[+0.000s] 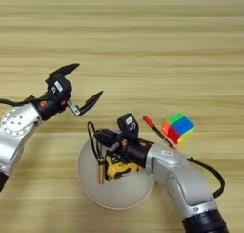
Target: Move the objects on the table
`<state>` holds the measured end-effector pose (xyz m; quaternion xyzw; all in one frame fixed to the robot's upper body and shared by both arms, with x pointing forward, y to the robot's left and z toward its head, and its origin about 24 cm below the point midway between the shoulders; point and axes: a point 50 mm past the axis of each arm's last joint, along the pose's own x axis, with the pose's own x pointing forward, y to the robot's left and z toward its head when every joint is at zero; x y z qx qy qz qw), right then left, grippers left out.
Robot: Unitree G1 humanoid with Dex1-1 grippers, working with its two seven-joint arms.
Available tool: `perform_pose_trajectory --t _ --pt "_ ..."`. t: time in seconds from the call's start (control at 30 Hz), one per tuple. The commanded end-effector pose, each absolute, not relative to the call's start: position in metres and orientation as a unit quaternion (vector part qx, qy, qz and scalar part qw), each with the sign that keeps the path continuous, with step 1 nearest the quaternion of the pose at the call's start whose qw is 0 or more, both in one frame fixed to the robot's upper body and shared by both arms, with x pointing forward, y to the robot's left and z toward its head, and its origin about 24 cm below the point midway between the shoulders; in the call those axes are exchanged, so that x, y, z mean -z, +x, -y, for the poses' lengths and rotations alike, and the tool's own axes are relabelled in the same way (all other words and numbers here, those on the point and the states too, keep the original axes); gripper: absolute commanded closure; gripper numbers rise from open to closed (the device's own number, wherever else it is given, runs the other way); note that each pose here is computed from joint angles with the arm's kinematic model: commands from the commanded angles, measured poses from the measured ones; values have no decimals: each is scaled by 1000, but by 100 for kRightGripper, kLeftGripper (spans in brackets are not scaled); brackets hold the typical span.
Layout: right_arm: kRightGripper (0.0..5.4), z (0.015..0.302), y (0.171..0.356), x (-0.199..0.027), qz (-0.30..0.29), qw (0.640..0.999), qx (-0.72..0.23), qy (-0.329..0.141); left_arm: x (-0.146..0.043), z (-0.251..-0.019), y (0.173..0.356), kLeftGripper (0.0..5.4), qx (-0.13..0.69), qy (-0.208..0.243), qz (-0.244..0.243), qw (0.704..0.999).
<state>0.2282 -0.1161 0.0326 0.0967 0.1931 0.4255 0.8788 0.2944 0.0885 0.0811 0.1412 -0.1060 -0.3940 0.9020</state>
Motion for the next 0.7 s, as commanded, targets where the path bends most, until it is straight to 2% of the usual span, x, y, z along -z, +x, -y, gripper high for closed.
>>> perform_pose_trajectory --t 0.03,0.2,0.53,0.7 --pt "421 118 233 -35 -183 884 -419 92 -85 -90 298 0 391 152 114 900" --pt "379 118 235 -35 -180 888 -414 92 -84 -91 298 0 391 154 113 900" --pt "261 121 240 -38 -167 896 -401 93 -84 -90 299 0 391 154 113 900" --pt "213 126 246 -42 -147 906 -389 80 -84 -90 299 0 390 154 113 901"
